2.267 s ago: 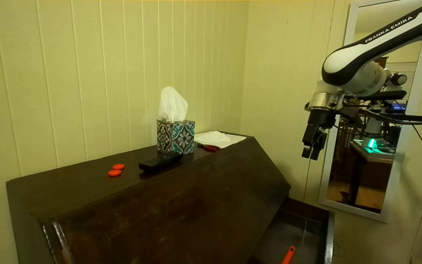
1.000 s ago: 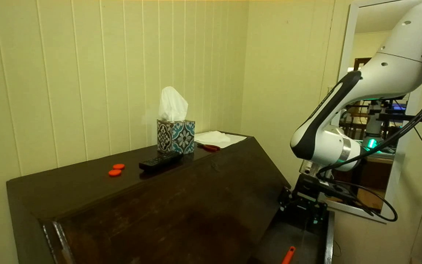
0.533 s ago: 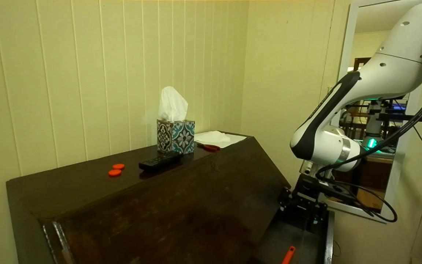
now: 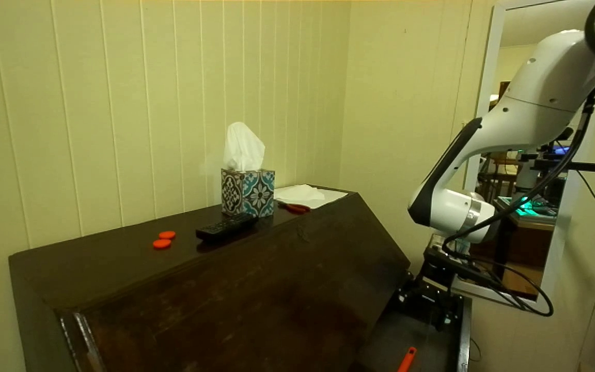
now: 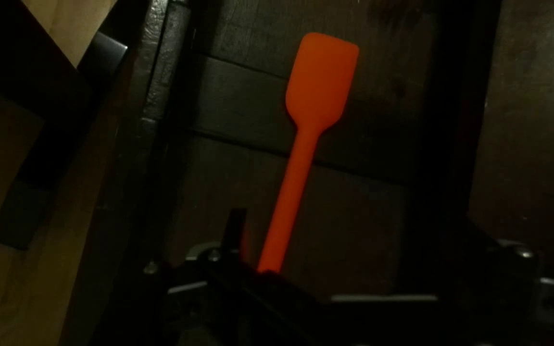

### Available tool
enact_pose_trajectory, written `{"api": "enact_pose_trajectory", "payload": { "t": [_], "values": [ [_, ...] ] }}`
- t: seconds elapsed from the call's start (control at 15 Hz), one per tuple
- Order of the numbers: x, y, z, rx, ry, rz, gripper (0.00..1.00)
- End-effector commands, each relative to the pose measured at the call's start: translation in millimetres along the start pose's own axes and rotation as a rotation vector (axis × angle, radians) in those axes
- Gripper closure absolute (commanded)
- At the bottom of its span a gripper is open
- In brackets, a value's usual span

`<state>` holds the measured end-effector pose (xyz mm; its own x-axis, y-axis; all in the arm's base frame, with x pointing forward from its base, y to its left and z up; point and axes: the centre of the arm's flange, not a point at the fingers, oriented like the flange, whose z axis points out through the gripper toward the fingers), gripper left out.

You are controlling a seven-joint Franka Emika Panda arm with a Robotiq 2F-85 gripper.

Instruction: Pick up the orange spatula, and then put it on the paper

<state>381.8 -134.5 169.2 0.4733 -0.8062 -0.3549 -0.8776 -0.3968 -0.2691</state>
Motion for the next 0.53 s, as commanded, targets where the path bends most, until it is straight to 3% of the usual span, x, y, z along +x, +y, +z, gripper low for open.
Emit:
{"api": "enact_pose_trajectory", "payload": {
  "t": [0.0,0.13,0.47],
  "values": [
    [38.5,9.3,34.3,0.056,-0.074,0.088,0.00],
    [51.3,13.4,52.9,0.067,-0.098,0.129,0.00],
    [64.5,2.4,87.5,0.009,-0.140,0.176,0.00]
  ]
}}
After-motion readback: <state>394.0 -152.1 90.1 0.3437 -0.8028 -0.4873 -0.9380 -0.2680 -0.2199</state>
